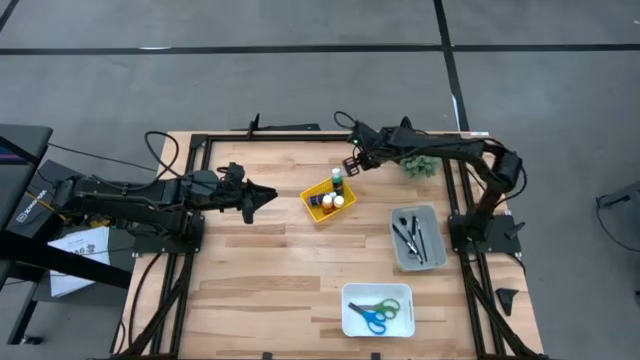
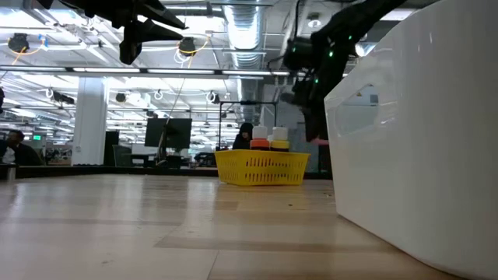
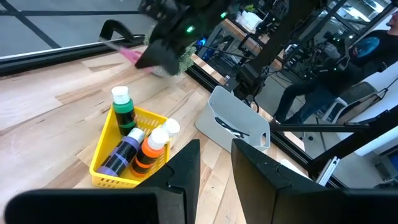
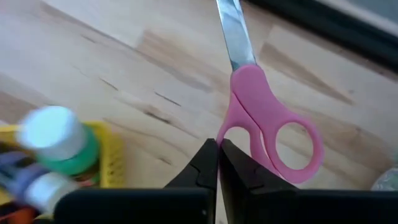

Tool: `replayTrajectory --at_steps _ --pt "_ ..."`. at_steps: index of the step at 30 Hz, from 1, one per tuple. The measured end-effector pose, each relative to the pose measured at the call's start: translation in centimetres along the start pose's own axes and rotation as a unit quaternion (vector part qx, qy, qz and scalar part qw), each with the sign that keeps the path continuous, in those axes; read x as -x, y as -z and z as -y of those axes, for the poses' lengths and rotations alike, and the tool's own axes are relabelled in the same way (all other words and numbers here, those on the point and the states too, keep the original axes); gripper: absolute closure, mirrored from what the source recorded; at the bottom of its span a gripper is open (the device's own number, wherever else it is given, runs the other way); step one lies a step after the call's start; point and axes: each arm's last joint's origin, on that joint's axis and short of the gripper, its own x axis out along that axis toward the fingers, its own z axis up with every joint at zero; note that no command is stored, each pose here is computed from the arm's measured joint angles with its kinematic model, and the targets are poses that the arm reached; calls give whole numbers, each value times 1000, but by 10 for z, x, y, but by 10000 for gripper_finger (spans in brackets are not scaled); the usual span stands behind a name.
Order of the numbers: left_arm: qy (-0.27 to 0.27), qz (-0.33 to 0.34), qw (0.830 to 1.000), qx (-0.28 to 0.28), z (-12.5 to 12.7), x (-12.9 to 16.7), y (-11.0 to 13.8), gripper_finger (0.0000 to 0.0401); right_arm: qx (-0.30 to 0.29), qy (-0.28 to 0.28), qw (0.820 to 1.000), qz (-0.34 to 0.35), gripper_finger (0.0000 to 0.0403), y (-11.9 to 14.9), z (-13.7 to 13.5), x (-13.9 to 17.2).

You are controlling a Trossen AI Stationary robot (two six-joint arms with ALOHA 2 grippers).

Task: Pick & Place Paint Supplies
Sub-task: Put the pink scissors into the white bin

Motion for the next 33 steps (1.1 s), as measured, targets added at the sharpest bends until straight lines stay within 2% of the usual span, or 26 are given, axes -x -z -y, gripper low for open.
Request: replayTrajectory --at_steps 7,14,20,25,33 --pt "0 0 1000 -1 0 0 0 316 11 -41 999 31 402 8 -5 47" --pt "6 -4 1000 -14 0 0 0 316 53 -128 990 22 403 37 -25 94" --pt "16 -12 999 -34 1 0 1 316 83 -197 977 -6 403 77 -49 130" --pt "24 -18 998 -47 1 0 1 316 84 -201 974 -58 403 117 -62 150" --pt "39 -28 996 -69 2 0 2 316 44 -213 968 -128 403 185 -88 172"
